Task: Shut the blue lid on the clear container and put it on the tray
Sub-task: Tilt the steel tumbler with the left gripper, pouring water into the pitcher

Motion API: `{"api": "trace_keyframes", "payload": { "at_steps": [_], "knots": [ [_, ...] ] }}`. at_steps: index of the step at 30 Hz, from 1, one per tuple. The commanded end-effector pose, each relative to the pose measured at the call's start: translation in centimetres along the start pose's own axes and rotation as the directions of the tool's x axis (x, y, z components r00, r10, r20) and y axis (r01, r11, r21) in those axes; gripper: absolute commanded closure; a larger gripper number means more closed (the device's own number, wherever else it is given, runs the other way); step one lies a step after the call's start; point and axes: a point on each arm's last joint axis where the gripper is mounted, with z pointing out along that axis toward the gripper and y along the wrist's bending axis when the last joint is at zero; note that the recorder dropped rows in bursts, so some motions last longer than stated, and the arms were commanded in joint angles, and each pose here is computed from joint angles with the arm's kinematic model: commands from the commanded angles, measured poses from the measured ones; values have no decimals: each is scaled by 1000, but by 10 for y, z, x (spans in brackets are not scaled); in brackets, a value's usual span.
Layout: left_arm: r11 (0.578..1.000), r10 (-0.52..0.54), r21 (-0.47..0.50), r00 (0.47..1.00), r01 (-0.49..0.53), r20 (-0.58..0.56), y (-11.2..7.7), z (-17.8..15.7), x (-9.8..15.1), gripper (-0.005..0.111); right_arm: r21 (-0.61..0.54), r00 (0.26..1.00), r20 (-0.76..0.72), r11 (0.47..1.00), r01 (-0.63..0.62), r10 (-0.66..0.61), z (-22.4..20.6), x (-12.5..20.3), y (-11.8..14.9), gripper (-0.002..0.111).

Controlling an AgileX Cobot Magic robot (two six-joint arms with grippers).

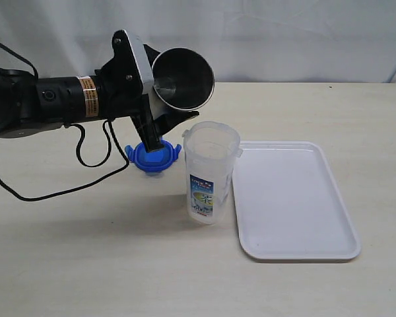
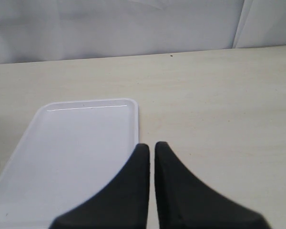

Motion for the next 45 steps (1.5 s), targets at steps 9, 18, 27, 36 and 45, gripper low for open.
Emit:
{"api": "trace_keyframes", "payload": {
  "at_steps": [9,18,27,36,45],
  "knots": [
    [999,27,-36,996,-24,85,8,-1,-17,107,-1,1000,6,1000,2,-2,0,0,0,104],
    [995,96,-39,993,-93,66,6,3,-19,107,-1,1000,6,1000,2,-2,0,0,0,104],
    [991,126,-41,990,-124,65,6,3,-19,107,-1,1000,6,1000,2,-2,0,0,0,104],
    [988,151,-43,986,-149,64,6,3,-19,107,-1,1000,6,1000,2,-2,0,0,0,104],
    [983,179,-44,982,-177,63,6,3,-19,107,-1,1000,6,1000,2,-2,0,0,0,104]
  ]
}}
